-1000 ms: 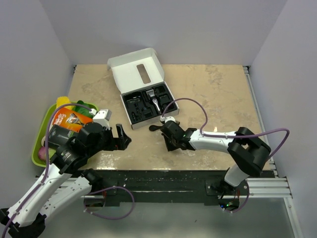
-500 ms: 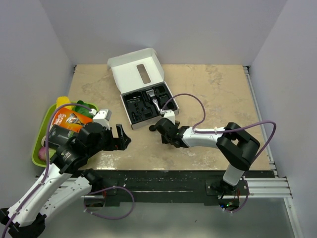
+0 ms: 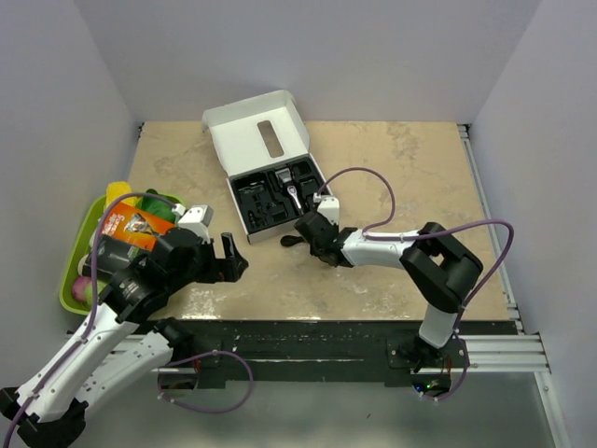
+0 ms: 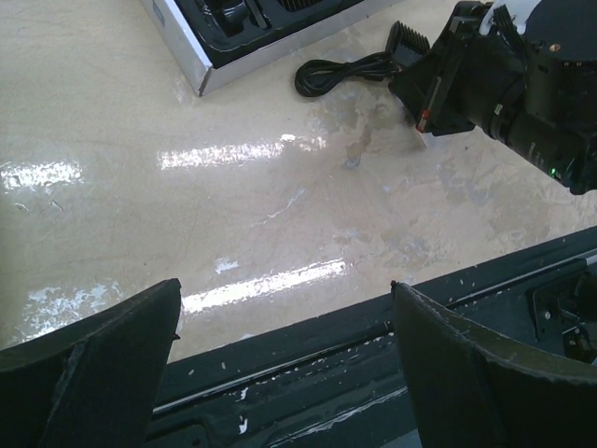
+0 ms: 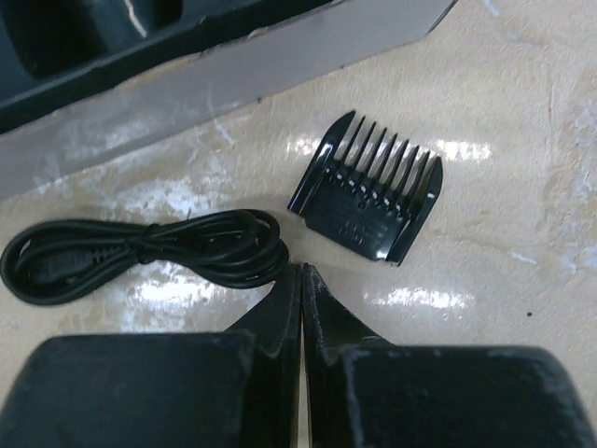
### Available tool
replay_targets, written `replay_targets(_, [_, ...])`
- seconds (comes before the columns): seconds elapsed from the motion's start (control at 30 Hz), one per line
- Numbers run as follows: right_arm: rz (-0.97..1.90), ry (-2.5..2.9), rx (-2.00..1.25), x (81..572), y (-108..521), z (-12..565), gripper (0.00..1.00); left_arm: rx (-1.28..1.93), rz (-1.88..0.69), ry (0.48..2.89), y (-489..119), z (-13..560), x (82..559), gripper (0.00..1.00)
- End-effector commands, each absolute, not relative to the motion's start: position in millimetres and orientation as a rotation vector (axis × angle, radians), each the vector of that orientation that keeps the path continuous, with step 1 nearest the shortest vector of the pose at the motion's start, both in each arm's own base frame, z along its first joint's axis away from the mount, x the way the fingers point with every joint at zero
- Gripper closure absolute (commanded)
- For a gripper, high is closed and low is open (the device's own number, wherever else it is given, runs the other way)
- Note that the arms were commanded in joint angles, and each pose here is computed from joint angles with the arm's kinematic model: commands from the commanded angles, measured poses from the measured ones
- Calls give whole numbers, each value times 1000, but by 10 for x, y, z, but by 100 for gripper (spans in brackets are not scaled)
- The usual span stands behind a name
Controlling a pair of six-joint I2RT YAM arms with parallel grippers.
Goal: Sort the hair-cutting tools
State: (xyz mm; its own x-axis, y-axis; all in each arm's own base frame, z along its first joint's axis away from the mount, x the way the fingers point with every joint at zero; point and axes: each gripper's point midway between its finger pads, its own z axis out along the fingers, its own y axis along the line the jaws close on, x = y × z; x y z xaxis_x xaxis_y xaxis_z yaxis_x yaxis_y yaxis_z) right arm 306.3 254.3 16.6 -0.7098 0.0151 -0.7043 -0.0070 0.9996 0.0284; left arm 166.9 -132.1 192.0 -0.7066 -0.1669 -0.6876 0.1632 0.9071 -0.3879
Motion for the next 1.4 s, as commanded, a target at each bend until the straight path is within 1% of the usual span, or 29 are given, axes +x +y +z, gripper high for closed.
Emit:
replay_targets(0.0, [-189, 2526, -10, 2803, 2074, -331, 100, 6, -560, 2267, -1367, 1939, 1729, 2])
replay_targets(0.13, [-133, 2490, -15, 2914, 2197, -122, 100, 37, -609, 2286, -1494, 1895, 1745, 2])
replay_targets(0.2, [-76, 2457, -30, 2984, 2297, 65, 99, 67, -659, 2303, -1614, 1872, 1755, 6])
replay_targets(0.3, [-10, 2401, -51, 3048, 2364, 471, 84, 51, -664, 2318, -1659, 1853, 1796, 10])
replay_targets(0.33, [18, 2361, -54, 3076, 2367, 696, 73, 49, -666, 2315, -1670, 1864, 1807, 10])
replay_targets(0.37, [15, 2348, -55, 3078, 2344, 827, 69, 31, -677, 2311, -1688, 1879, 1823, 11])
replay_targets(0.4, [19, 2332, -57, 3077, 2324, 933, 63, 23, -680, 2321, -1710, 1857, 1835, 12])
replay_targets(0.47, [50, 2269, -51, 3075, 2266, 1306, 56, 11, -722, 2341, -1800, 1832, 1829, 14])
replay_targets(0.5, [59, 2244, -46, 3068, 2233, 1442, 49, 15, -728, 2354, -1833, 1781, 1809, 15])
replay_targets(0.57, [62, 2177, -19, 3056, 2110, 1778, 41, -13, -748, 2364, -1912, 1735, 1829, 17])
replay_targets(0.6, [65, 2156, -1, 3054, 2069, 1876, 34, -6, -754, 2377, -1959, 1676, 1806, 18])
replay_targets(0.67, [75, 2132, 48, 3065, 1946, 2020, 28, -30, -767, 2398, -2068, 1590, 1822, 21])
replay_targets(0.8, [218, 2147, 67, 3104, 1852, 2121, 31, -40, -711, 2460, -2301, 1356, 1780, 25])
replay_targets(0.9, [144, 2213, 75, 3136, 1753, 1979, 30, -86, -663, 2490, -2507, 1236, 1762, 27])
replay_targets(0.93, [107, 2249, 64, 3104, 1713, 1917, 30, -143, -651, 2505, -2554, 1205, 1762, 30])
replay_targets(0.97, [99, 2256, 62, 3117, 1721, 1928, 31, -161, -591, 2532, -2595, 1075, 1782, 31])
replay_targets(1.03, [68, 2229, 110, 3134, 1642, 1965, 31, -208, -580, 2552, -2744, 1074, 1785, 35])
replay_targets(1.07, [53, 2220, 122, 3120, 1602, 1946, 30, -217, -518, 2576, -2785, 953, 1813, 36])
replay_targets(1.1, [53, 2203, 135, 3120, 1578, 1966, 28, -226, -529, 2565, -2897, 1041, 1858, 36])
replay_targets(1.17, [37, 2170, 156, 3113, 1500, 2006, 27, -265, -461, 2586, -2962, 945, 1915, 38])
replay_targets(1.2, [34, 2169, 153, 3104, 1489, 2003, 27, -282, -485, 2570, -3071, 1044, 1973, 38])
replay_targets(1.37, [-20, 2189, 161, 3043, 1389, 1889, 27, -394, -490, 2582, -3359, 1053, 2123, 41])
